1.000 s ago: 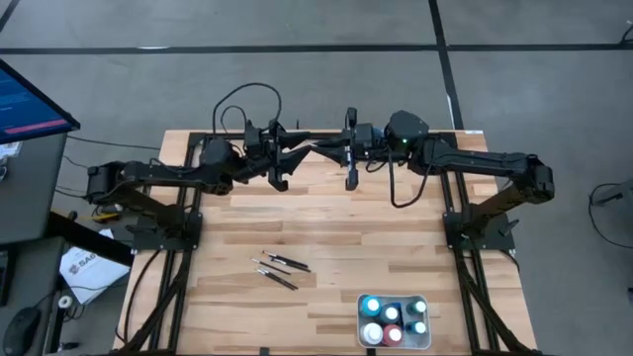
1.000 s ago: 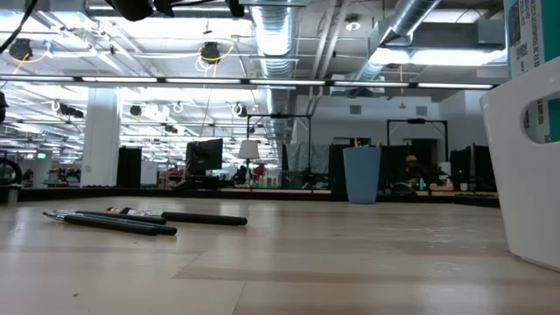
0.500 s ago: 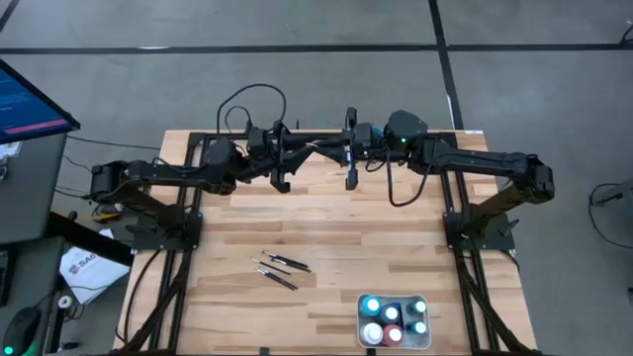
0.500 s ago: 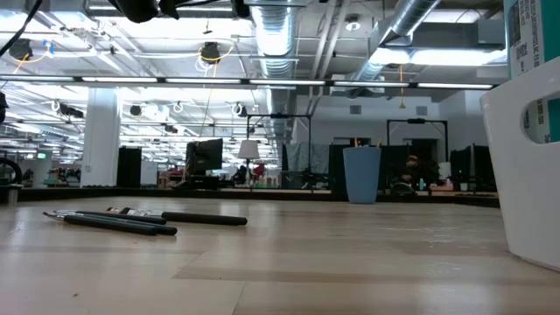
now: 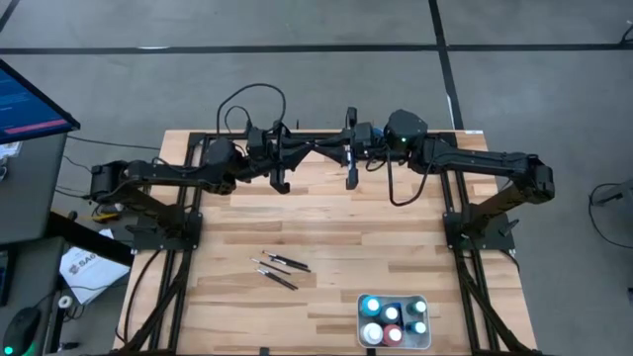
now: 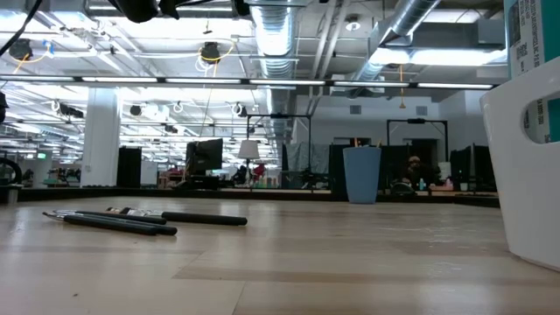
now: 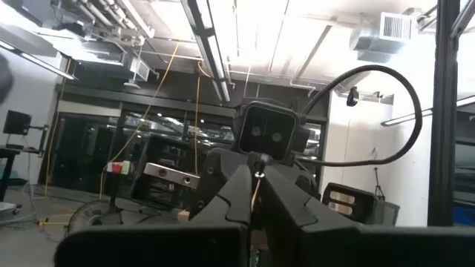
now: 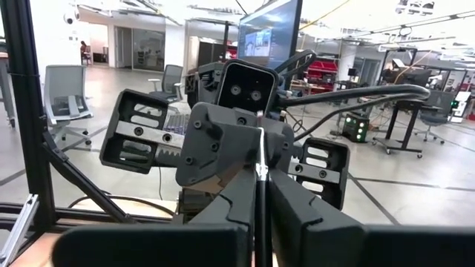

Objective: Pick & Place Paint Supplies
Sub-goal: Put the silver paintbrush into the blue cup

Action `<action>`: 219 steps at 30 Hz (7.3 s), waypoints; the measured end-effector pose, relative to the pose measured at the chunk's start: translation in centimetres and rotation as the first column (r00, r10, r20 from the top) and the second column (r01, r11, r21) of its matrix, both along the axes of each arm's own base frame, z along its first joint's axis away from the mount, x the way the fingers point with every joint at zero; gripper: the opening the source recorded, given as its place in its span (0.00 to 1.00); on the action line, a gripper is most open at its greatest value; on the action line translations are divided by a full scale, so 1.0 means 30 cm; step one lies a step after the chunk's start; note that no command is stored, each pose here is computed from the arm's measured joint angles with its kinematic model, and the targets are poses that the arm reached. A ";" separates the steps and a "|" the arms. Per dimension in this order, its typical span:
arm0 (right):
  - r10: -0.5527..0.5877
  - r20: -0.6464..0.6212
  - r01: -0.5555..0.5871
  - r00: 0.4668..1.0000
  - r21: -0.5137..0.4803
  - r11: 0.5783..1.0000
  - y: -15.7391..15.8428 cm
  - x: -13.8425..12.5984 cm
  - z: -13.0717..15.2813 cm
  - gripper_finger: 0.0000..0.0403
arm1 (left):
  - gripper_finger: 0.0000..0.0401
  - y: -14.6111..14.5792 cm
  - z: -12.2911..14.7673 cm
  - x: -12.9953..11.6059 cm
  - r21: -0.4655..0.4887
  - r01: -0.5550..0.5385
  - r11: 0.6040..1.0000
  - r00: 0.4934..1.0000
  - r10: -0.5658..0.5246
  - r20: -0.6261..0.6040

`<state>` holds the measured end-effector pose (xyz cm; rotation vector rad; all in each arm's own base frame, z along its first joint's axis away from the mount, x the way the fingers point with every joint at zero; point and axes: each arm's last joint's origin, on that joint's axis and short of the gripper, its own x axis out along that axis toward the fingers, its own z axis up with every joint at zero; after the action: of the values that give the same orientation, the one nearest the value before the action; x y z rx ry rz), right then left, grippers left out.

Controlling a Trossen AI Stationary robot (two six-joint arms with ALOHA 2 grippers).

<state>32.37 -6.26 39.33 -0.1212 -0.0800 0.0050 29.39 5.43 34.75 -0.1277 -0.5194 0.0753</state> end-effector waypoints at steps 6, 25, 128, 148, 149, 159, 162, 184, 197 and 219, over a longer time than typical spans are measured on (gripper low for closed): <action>-0.027 -0.047 0.027 0.999 -0.001 1.000 -0.025 -0.022 -0.003 0.17 | 0.00 0.001 -0.003 0.002 -0.008 -0.007 1.000 1.000 0.007 -0.010; -0.196 -0.074 0.195 0.978 -0.018 0.981 0.035 -0.391 0.172 0.39 | 0.00 0.186 -0.110 0.155 0.035 -0.218 0.975 0.957 0.221 -0.188; -0.162 -0.353 0.230 0.921 0.161 0.960 -0.020 -0.199 -0.003 0.29 | 0.45 -0.264 -0.802 -0.293 0.056 0.202 0.978 0.188 0.017 -0.982; -0.195 -0.571 0.423 0.797 0.299 0.856 -0.016 -0.008 -0.198 0.29 | 0.40 -0.098 -0.558 -0.201 -0.089 -0.122 0.989 0.512 -0.014 -0.859; -0.184 -0.603 0.435 0.776 0.302 0.848 -0.014 0.022 -0.223 0.29 | 0.40 -0.099 -0.530 -0.219 -0.125 -0.139 0.982 0.539 -0.031 -0.842; -0.082 -0.899 0.526 0.429 0.175 0.833 0.036 0.287 -0.472 0.30 | 0.37 -0.123 -0.275 -0.414 -0.272 -0.049 0.961 0.824 -0.115 -0.555; -0.063 -0.928 0.533 0.366 0.154 0.832 0.059 0.350 -0.533 0.33 | 0.37 -0.129 -0.228 -0.468 -0.266 -0.023 0.964 0.874 -0.110 -0.473; -0.030 -0.984 0.641 0.178 0.093 0.762 0.174 0.508 -0.803 0.40 | 0.36 -0.149 -0.185 -0.539 -0.258 0.138 0.956 0.893 -0.233 -0.385; -0.035 -0.979 0.668 0.199 0.110 0.736 0.190 0.534 -0.856 0.37 | 0.36 -0.150 -0.180 -0.547 -0.255 0.141 0.957 0.898 -0.232 -0.374; -0.045 -0.964 0.527 0.264 0.105 0.844 0.110 0.500 -0.695 0.49 | 0.36 -0.150 -0.179 -0.547 -0.251 0.140 0.958 0.899 -0.229 -0.372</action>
<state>47.37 -2.97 18.47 0.3339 1.1920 -0.3370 12.97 0.94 29.37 -0.3698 -0.0861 -0.0302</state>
